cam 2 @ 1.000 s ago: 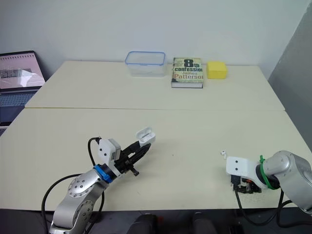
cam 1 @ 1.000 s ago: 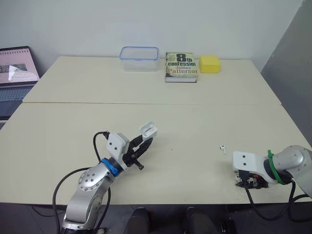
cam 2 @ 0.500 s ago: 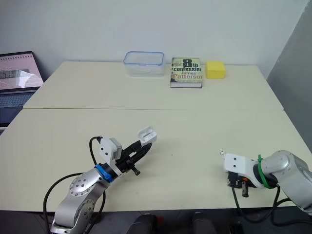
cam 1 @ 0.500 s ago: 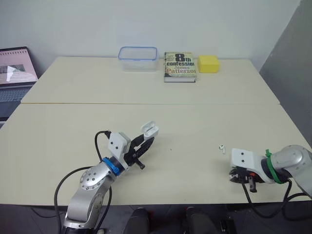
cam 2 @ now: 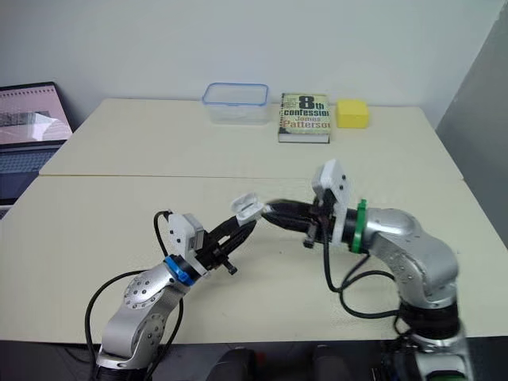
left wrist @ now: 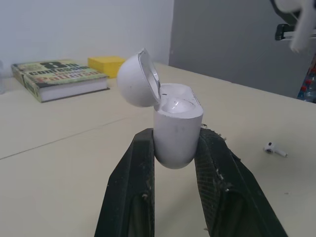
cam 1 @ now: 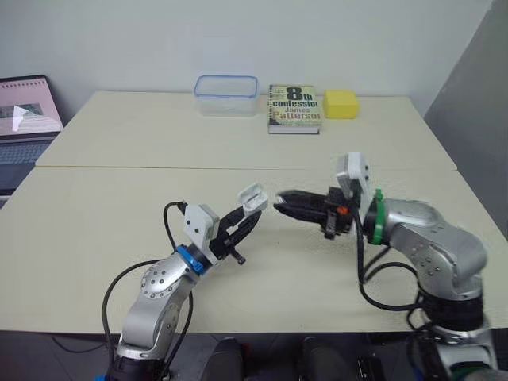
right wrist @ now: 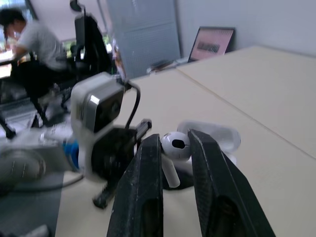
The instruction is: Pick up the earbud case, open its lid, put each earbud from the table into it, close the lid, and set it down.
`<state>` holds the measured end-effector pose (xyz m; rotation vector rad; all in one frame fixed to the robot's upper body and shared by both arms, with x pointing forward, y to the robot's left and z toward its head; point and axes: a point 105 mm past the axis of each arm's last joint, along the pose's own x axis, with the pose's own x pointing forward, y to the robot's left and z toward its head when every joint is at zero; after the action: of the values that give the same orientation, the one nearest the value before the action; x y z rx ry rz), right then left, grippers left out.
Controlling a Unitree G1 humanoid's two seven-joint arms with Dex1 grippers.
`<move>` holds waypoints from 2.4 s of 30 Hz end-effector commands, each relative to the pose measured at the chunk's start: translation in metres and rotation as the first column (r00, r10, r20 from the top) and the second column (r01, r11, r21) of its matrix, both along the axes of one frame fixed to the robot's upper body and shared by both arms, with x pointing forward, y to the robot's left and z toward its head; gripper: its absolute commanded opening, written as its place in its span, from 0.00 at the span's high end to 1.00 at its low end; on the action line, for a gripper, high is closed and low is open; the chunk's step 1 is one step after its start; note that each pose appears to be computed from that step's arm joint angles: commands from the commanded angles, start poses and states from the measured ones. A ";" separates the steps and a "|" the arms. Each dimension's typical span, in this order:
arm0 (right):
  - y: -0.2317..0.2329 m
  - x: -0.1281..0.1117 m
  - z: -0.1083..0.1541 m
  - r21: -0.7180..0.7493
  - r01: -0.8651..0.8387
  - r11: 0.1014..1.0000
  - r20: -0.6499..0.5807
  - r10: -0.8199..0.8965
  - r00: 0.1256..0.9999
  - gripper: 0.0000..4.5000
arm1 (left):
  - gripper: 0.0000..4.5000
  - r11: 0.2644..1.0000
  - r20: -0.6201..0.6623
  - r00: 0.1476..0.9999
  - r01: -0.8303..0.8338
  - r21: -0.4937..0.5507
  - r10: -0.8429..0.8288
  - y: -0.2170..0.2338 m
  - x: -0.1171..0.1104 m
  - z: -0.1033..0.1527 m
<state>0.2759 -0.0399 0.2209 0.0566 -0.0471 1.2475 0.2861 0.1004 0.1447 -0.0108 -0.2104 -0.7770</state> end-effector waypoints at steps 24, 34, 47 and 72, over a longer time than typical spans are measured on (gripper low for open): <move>0.035 0.015 -0.022 0.139 0.158 0.978 0.061 -0.167 0.984 0.91 | 0.83 0.999 0.082 0.996 0.035 -0.032 -0.032 -0.013 0.001 0.018; 0.038 0.014 -0.032 0.127 0.166 0.978 0.056 -0.174 0.983 0.91 | 0.83 0.999 0.085 0.996 0.032 -0.034 -0.029 -0.012 0.001 0.018; 0.021 0.003 -0.016 0.096 0.154 0.983 0.165 -0.168 0.972 0.36 | 0.83 0.999 0.082 0.996 0.031 -0.031 -0.028 -0.013 0.003 0.017; -0.171 -0.020 -0.103 -0.488 0.712 0.504 0.118 -0.770 0.626 0.00 | 0.83 0.999 0.048 0.998 0.041 0.003 -0.041 -0.011 0.007 0.004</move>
<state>0.2590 -0.2107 0.1140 -0.3038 0.3397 0.3456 0.2940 0.0895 0.1404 -0.0089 -0.2137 -0.8130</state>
